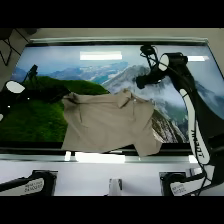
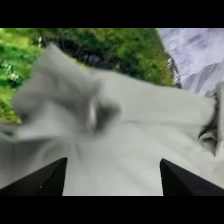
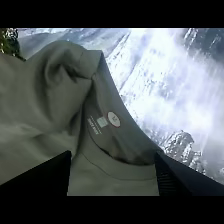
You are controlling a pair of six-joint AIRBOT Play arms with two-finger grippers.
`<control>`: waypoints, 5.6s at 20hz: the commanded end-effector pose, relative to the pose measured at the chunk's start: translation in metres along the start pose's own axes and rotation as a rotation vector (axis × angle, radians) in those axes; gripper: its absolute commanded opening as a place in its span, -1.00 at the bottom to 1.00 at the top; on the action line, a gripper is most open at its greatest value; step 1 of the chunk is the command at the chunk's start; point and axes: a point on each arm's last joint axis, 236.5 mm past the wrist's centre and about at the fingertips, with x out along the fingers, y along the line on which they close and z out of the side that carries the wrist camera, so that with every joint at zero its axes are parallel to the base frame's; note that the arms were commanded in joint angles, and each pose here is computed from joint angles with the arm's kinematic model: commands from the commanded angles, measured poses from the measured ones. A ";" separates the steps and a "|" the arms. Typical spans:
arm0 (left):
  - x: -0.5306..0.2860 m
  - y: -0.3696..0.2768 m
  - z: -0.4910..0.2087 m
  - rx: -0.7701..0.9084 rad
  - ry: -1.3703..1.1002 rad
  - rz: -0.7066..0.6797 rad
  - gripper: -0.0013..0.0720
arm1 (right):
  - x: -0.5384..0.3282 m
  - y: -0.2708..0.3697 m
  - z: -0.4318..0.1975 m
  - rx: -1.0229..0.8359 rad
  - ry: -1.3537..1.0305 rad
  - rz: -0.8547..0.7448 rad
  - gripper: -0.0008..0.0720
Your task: Fold the shirts.
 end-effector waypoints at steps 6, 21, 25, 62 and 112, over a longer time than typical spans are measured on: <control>-0.091 0.122 -0.110 -0.100 0.492 0.359 0.24 | -0.046 -0.087 -0.173 0.182 0.384 0.259 0.53; -0.013 0.095 -0.257 -0.158 0.676 0.166 0.66 | -0.017 -0.024 -0.209 0.145 0.402 0.430 0.86; -0.007 0.093 -0.276 -0.145 0.747 0.170 0.65 | -0.012 -0.013 -0.226 0.147 0.442 0.467 0.86; -0.570 -0.315 -0.001 0.625 -1.333 -0.385 -0.88 | -0.574 0.043 0.006 -0.382 -1.290 -0.538 -0.90; -0.055 0.123 -0.164 -0.207 0.425 0.171 0.87 | -0.090 -0.108 -0.178 0.232 0.281 0.259 0.57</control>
